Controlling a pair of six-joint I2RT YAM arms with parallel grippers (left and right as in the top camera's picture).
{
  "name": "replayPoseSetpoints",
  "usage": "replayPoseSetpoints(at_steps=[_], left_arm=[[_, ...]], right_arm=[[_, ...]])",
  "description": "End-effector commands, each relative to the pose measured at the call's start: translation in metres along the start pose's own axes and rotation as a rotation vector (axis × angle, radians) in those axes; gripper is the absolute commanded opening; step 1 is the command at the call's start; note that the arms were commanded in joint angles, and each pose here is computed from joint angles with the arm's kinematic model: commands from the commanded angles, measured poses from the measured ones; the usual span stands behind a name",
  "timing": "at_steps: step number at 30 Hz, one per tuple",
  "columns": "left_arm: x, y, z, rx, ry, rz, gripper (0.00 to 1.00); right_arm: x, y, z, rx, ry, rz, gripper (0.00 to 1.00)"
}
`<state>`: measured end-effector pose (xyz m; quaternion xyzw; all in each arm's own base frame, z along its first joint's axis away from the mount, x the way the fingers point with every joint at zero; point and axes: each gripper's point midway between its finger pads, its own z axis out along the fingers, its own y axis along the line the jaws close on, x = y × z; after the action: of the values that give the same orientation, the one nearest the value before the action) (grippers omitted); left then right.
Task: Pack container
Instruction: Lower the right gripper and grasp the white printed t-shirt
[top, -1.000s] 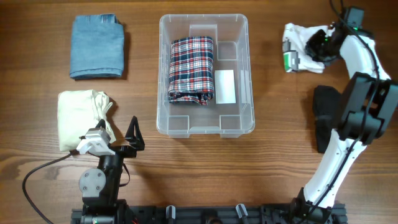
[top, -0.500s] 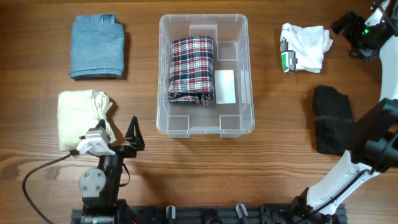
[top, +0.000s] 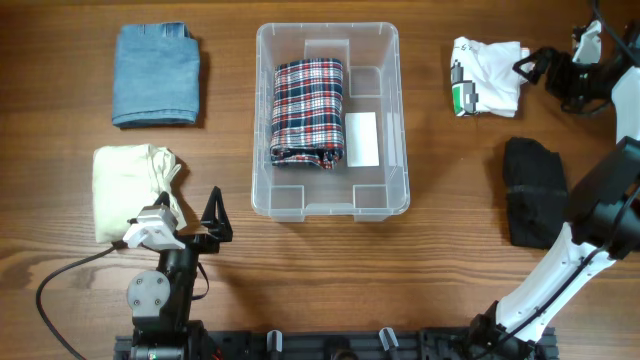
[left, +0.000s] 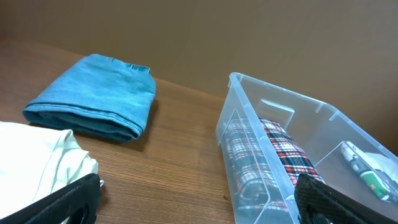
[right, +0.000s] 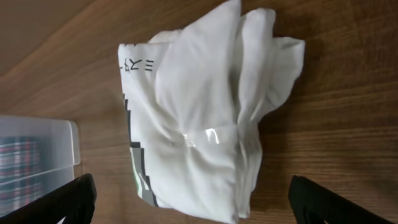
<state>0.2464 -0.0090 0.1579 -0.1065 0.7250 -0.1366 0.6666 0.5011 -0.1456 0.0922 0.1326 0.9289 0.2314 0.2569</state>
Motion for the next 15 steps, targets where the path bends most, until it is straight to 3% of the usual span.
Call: replayPoseSetpoints(at_steps=[1, 15], left_arm=[[0.002, 0.004, 0.0, -0.016, 0.004, 0.004, 0.99], [0.002, 0.004, 0.0, -0.016, 0.004, 0.005, 1.0]], right_arm=[[0.011, -0.001, 0.012, -0.117, 0.023, 0.024, 1.0], [0.04, -0.029, 0.052, -0.127, 0.107, 0.107, 1.0]])
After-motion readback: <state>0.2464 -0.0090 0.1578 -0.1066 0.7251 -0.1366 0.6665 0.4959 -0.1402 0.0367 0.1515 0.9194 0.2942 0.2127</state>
